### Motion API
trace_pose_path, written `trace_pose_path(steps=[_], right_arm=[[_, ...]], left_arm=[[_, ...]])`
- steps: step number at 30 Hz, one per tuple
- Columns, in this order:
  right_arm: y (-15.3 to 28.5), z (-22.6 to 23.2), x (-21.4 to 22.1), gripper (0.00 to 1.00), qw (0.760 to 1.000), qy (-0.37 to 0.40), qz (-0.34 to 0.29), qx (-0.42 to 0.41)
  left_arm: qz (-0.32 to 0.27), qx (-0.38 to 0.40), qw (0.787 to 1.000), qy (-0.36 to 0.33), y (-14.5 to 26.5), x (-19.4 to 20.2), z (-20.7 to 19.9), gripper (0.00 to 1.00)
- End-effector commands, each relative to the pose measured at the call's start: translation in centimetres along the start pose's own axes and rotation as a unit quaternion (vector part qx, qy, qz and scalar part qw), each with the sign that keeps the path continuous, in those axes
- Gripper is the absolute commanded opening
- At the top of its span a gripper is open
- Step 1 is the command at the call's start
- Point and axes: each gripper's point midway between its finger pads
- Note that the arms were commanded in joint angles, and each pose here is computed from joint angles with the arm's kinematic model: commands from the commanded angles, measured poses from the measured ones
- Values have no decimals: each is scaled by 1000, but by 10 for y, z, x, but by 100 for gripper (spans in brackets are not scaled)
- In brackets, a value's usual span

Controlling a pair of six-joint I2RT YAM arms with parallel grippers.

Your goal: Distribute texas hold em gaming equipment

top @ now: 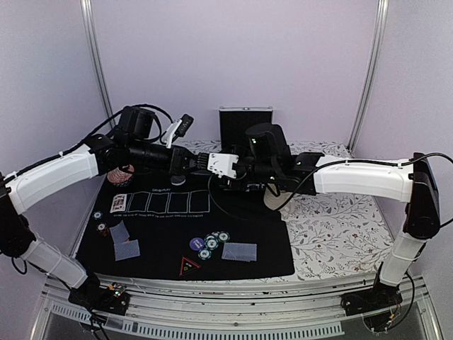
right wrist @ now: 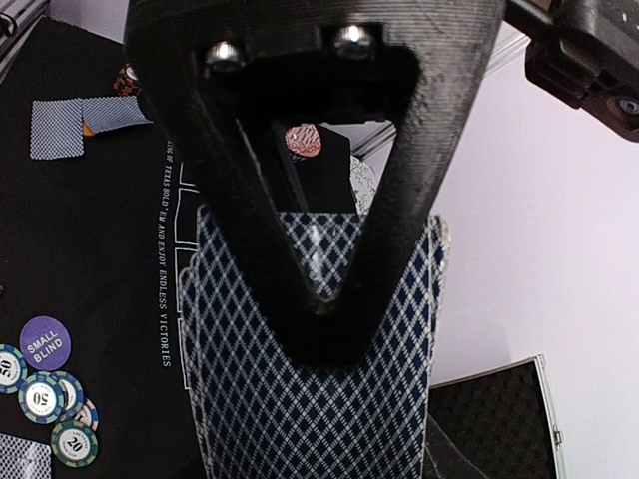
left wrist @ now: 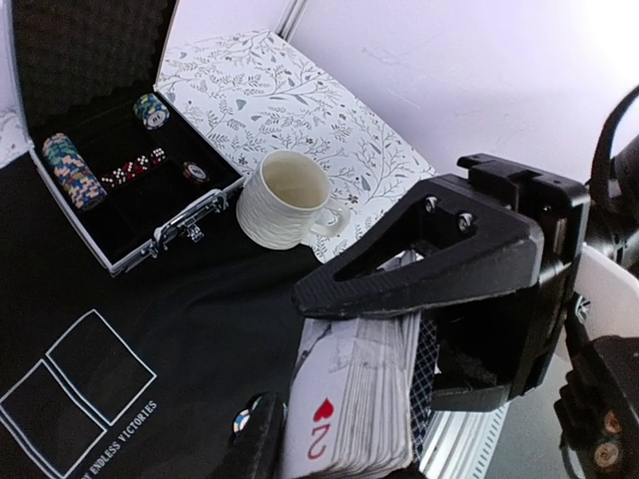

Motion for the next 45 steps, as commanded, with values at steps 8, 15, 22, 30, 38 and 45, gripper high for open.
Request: trace_pose_path(steps=[8, 15, 22, 30, 38, 45], right_arm=[[1, -8, -4, 41, 1000, -1, -10, 18], [2, -9, -5, 41, 1000, -2, -12, 18], [2, -8, -5, 41, 1000, -2, -13, 17], [2, -6, -3, 41, 1000, -5, -13, 14], [1, -6, -3, 41, 1000, -6, -13, 13], [2, -5, -2, 41, 1000, -7, -11, 12]], left_arm=[[-24, -4, 1000, -1, 25, -5, 4, 27], [-24, -13, 1000, 1, 27, -4, 8, 45], [-33, -6, 999, -6, 34, -10, 1, 62], [-60, 4, 998, -32, 57, -19, -10, 71], [-62, 17, 997, -31, 60, -18, -13, 37], [-39, 47, 998, -29, 51, -10, -18, 42]])
Point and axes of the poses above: each gripper's point midway between its finger pads, its own y axis back along the fingers, its own z axis along the line the jaws close on, x = y × z, and after that the axes turned 12 degrees about y, right-handed
